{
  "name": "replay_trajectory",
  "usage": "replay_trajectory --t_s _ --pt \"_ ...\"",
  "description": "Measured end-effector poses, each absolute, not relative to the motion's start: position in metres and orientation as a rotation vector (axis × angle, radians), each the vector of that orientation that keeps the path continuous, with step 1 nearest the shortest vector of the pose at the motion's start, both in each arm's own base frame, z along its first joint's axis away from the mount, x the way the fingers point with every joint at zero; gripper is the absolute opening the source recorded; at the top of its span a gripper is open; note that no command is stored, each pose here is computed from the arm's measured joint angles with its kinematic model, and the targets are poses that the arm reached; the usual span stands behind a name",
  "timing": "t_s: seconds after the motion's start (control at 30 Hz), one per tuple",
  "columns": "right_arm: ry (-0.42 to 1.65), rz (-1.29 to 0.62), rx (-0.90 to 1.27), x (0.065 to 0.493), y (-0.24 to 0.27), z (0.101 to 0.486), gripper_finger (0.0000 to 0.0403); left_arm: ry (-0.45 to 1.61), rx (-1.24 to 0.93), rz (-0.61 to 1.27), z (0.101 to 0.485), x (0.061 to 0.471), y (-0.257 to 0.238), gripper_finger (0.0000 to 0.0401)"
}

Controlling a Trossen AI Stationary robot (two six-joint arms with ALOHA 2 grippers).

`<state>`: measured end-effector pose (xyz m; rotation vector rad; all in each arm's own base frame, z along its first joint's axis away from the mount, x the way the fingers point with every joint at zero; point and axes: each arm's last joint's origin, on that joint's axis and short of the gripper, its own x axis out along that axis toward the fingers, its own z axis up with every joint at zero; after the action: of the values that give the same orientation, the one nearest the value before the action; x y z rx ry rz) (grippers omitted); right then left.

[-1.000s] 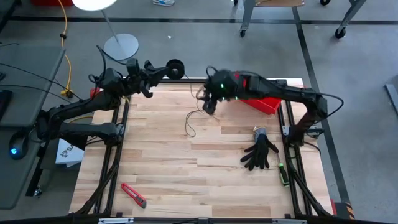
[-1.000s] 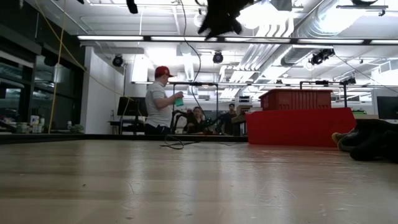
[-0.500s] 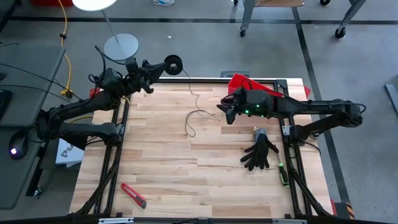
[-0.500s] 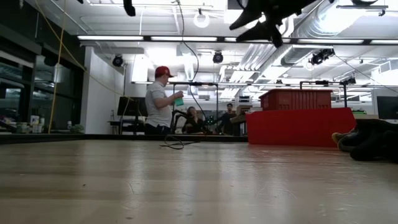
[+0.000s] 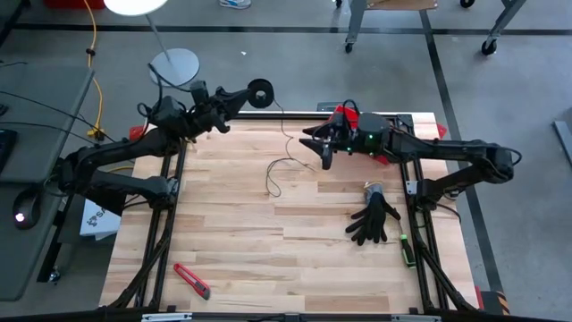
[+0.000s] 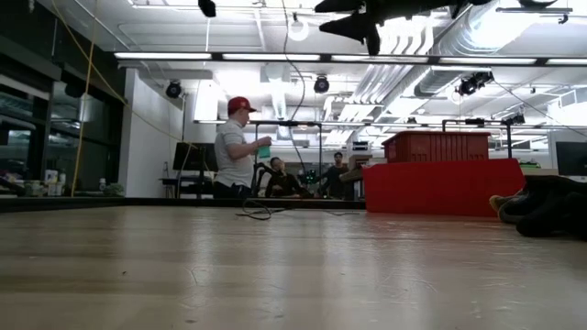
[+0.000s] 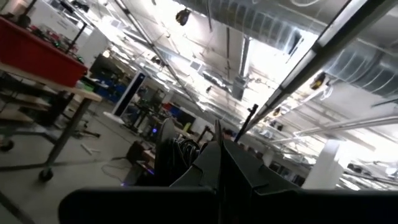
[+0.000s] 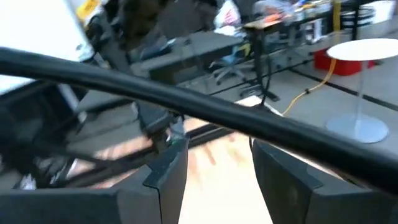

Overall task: Coil cords
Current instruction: Coil the black wire on the spool

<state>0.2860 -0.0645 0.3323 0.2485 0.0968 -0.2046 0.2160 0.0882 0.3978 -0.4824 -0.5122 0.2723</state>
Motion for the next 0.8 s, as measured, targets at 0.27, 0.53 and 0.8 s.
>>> replay_trajectory --t_s 0.27,0.53,0.8 --pt "0.138 -0.259 0.252 0.301 -0.079 0.317 0.0174 -0.497 -0.475 0.279 0.397 0.216 0.093 0.0001" --pt "0.079 -0.282 0.232 0.304 -0.084 0.335 0.0174 -0.551 -0.455 0.258 0.403 0.215 0.091 0.0001" --pt "-0.011 -0.279 0.227 0.304 -0.088 0.364 0.0174 -0.664 -0.464 0.219 0.408 0.216 0.094 0.0001"
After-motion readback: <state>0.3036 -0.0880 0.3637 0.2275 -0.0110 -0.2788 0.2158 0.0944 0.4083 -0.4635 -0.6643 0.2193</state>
